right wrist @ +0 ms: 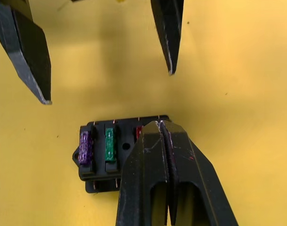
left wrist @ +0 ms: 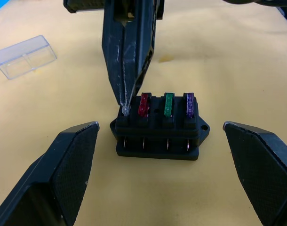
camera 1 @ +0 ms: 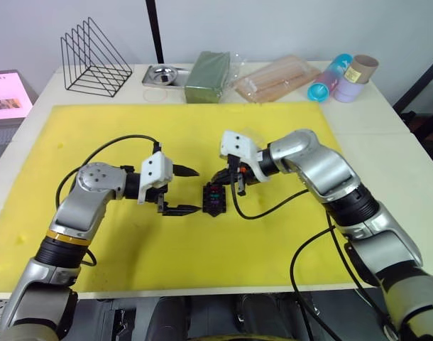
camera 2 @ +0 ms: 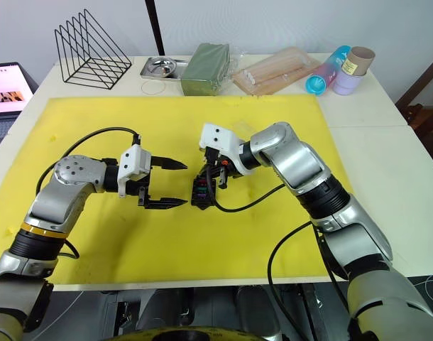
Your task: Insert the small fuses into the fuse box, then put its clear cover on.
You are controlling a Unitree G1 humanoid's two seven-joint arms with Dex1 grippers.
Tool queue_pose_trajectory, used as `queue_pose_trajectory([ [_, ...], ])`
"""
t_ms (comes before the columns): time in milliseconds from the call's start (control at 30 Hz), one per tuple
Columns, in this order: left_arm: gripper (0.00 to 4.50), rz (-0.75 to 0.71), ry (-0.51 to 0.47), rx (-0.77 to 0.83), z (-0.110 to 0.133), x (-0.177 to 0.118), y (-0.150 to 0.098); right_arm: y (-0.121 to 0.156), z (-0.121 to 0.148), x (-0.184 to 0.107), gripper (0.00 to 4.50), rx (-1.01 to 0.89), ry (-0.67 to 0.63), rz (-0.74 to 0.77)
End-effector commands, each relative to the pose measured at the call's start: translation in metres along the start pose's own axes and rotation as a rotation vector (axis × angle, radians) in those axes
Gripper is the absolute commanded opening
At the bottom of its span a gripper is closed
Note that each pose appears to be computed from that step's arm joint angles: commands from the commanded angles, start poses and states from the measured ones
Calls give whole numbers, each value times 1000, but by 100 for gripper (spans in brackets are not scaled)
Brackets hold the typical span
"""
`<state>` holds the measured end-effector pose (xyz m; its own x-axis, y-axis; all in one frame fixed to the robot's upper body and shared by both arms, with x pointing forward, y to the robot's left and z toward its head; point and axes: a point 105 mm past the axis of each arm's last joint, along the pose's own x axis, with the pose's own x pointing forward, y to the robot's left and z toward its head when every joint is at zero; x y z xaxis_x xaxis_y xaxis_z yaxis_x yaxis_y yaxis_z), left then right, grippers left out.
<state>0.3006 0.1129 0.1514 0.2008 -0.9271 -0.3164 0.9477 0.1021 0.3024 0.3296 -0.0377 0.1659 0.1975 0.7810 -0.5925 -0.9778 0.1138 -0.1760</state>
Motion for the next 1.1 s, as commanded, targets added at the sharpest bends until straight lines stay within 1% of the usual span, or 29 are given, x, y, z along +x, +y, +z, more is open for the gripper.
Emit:
queue_pose_trajectory([
  [33, 450, 9, -9, 36, 8, -2, 3, 0, 3, -1, 2, -36, -2, -7],
  [400, 450, 10, -14, 36, 9, -1, 3, 3, -32, 11, 2, -8, 112, 11],
  [733, 450, 11, -17, 36, 10, -1, 3, 1, -47, 15, 2, 66, 177, 17],
  [900, 450, 9, -20, 40, 12, 1, 0, 4, -49, 17, 2, 162, 180, 37],
  [1000, 450, 10, -21, 42, 13, 1, 1, 7, -39, 19, 2, 218, 127, 63],
  [1100, 450, 10, -23, 44, 14, 2, 1, 6, -33, 18, 2, 223, 111, 62],
])
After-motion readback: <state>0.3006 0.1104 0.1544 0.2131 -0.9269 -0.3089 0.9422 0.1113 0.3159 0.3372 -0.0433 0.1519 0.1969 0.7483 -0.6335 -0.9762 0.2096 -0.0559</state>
